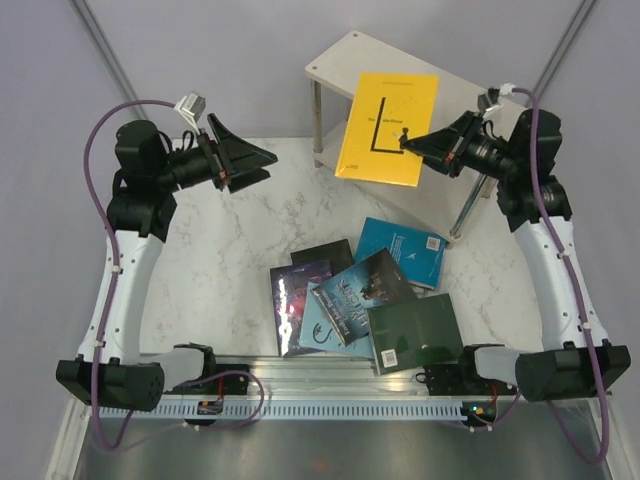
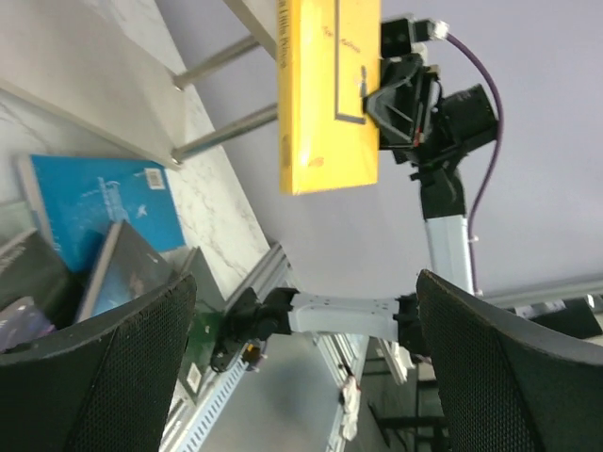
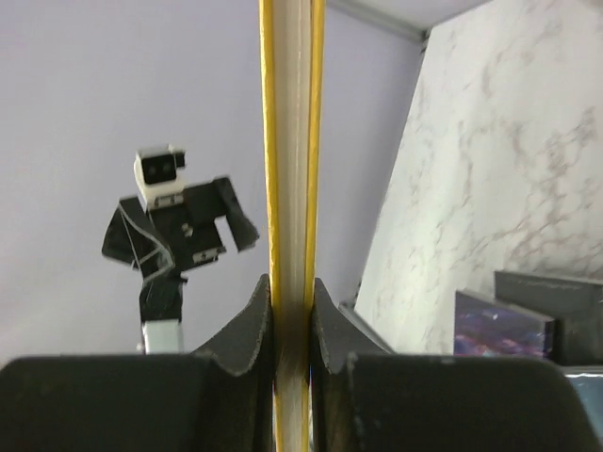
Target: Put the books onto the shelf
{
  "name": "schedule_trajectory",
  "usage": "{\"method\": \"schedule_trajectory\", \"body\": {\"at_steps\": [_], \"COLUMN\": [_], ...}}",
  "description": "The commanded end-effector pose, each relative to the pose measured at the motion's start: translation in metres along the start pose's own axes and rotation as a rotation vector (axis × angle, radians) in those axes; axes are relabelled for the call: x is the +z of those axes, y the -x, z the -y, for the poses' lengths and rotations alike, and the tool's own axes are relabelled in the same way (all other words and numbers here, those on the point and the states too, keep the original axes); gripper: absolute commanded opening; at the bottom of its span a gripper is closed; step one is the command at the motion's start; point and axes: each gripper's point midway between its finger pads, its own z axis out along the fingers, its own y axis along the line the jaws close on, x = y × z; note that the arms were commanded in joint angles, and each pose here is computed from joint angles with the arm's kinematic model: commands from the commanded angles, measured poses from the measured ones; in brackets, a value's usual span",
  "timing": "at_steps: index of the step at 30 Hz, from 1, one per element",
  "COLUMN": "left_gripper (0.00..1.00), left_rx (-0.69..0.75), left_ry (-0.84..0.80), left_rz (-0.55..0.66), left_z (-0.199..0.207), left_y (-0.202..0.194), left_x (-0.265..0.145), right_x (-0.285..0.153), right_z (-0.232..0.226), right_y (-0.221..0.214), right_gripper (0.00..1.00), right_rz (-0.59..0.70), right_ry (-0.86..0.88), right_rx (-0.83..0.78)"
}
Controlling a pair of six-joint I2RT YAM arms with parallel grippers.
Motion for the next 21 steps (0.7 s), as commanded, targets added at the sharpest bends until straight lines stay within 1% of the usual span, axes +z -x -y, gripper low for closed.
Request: {"method": "schedule_trajectory", "body": {"at_steps": [1, 3, 4, 5, 6, 7, 8, 9, 10, 11, 14, 17, 21], "left_gripper": [1.00, 1.00, 1.00, 1.00, 1.00, 1.00, 1.00, 1.00, 1.00, 1.00, 1.00, 1.00, 0.99], "left_rx": [0.078, 0.087, 0.097, 0.078, 0.073, 0.077, 0.057, 0.057, 0.066, 0.060, 0.057, 0.053, 0.038], "left_ry": [0.098, 0.156, 0.179, 0.209, 0.240, 0.264, 0.295, 0.323, 0.345, 0.366, 0.418, 0.440, 0.451], "left_rz": [0.069, 0.102, 0.106, 0.102, 0.110, 0.103, 0.090, 0.098, 0.094, 0.089, 0.088, 0.083, 0.070], "left_z": [-0.006, -0.015, -0.020, -0.028, -0.035, -0.043, -0.050, -0.056, -0.062, -0.067, -0.081, -0.090, -0.098], "left_y": [0.012, 0.015, 0.015, 0.011, 0.011, 0.007, 0.002, 0.001, -0.004, -0.008, -0.019, -0.028, -0.036], "left_x": [-0.013, -0.015, -0.017, -0.018, -0.019, -0.021, -0.023, -0.025, -0.028, -0.030, -0.037, -0.041, -0.042], "right_x": [-0.026, -0.031, -0.036, -0.036, -0.045, -0.055, -0.058, -0.066, -0.078, -0.082, -0.102, -0.104, -0.105], "right_z": [-0.027, -0.030, -0.025, -0.012, -0.014, -0.003, 0.021, 0.021, 0.035, 0.049, 0.069, 0.083, 0.091], "right_y": [0.045, 0.065, 0.082, 0.096, 0.102, 0.118, 0.123, 0.131, 0.142, 0.148, 0.155, 0.160, 0.176], "right_gripper": [0.00, 0.00, 0.00, 0.00, 0.00, 0.00, 0.00, 0.00, 0.00, 0.00, 0.00, 0.00, 0.00], "right_rz": [0.140, 0.174, 0.229, 0.247, 0.266, 0.315, 0.307, 0.330, 0.366, 0.369, 0.388, 0.387, 0.424], "right_ry": [-0.020, -0.073, -0.116, -0.164, -0.215, -0.274, -0.347, -0.375, -0.440, -0.484, -0.590, -0.627, -0.652], "right_rx": [-0.051, -0.085, -0.096, -0.091, -0.107, -0.100, -0.035, -0.040, -0.045, -0.024, -0.010, 0.007, 0.005]}}
